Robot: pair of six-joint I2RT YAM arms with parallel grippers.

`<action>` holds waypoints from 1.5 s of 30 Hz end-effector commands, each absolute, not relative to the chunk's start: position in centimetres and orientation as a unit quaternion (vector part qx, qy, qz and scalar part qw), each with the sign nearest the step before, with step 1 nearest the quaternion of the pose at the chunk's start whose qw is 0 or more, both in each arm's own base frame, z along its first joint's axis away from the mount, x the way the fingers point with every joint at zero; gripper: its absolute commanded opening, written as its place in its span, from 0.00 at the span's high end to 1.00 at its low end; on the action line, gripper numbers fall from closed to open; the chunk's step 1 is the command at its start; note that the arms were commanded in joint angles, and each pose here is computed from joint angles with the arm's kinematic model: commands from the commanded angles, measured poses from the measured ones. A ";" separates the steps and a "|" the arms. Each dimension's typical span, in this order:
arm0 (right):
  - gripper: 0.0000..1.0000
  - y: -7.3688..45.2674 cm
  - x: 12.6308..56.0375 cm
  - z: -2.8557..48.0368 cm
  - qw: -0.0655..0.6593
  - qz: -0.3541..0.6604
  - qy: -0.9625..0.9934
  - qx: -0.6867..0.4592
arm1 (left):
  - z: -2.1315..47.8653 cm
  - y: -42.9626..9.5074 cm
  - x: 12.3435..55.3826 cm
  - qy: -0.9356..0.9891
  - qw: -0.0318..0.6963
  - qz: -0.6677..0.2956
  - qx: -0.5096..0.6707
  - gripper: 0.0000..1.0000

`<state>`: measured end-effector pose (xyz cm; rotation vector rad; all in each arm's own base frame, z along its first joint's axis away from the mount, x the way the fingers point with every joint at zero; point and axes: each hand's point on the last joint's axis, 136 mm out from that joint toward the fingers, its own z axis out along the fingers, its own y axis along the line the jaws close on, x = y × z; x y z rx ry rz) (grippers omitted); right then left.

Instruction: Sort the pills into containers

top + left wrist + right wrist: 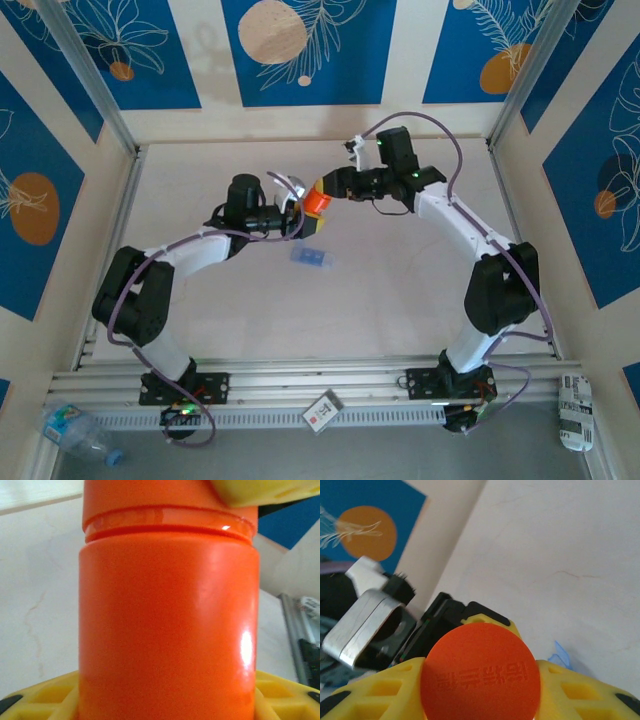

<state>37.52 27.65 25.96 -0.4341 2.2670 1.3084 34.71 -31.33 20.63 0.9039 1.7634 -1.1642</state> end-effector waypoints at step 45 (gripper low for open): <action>0.13 27.4 38.7 25.8 0.227 0.444 0.864 0.068 | 22.0 -30.7 36.6 0.694 0.476 -0.369 0.395 1.00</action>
